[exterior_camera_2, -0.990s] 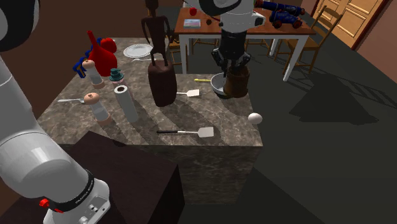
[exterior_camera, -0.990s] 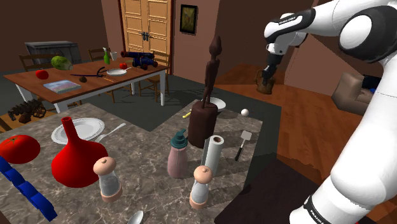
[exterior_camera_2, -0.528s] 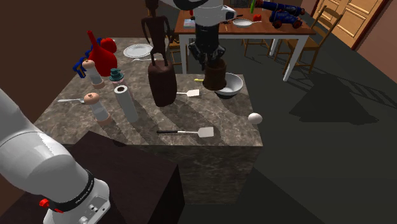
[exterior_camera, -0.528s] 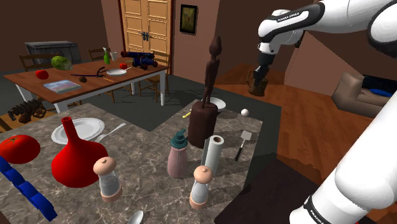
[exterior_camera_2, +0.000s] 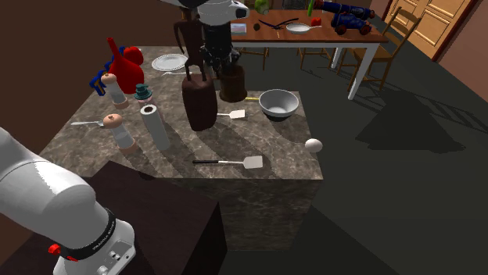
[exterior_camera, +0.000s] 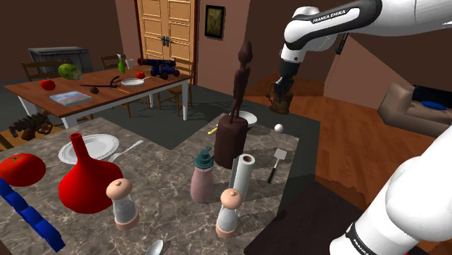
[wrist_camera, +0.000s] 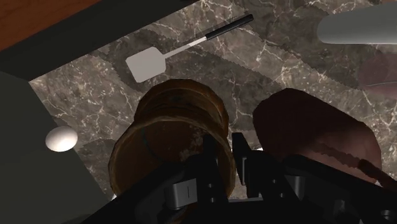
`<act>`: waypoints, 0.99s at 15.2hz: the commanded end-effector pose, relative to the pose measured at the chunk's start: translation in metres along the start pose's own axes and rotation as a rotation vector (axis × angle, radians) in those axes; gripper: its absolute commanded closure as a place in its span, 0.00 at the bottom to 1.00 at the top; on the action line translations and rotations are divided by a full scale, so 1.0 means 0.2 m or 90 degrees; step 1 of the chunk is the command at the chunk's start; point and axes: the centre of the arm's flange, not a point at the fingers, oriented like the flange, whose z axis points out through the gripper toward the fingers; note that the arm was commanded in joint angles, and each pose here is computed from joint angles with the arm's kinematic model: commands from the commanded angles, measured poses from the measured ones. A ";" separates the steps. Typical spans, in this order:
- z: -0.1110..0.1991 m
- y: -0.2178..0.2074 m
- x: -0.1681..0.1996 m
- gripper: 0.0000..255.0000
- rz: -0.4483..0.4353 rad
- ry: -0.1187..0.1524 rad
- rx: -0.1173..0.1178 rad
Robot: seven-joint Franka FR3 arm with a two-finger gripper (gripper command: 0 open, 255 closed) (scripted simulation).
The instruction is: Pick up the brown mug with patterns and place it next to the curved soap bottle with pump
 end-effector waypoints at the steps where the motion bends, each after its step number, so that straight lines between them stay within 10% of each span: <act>1: 0.01 -0.11 0.00 1.00 0.001 0.000 0.000; 15: 0.01 -1.04 0.04 1.00 0.001 0.000 0.000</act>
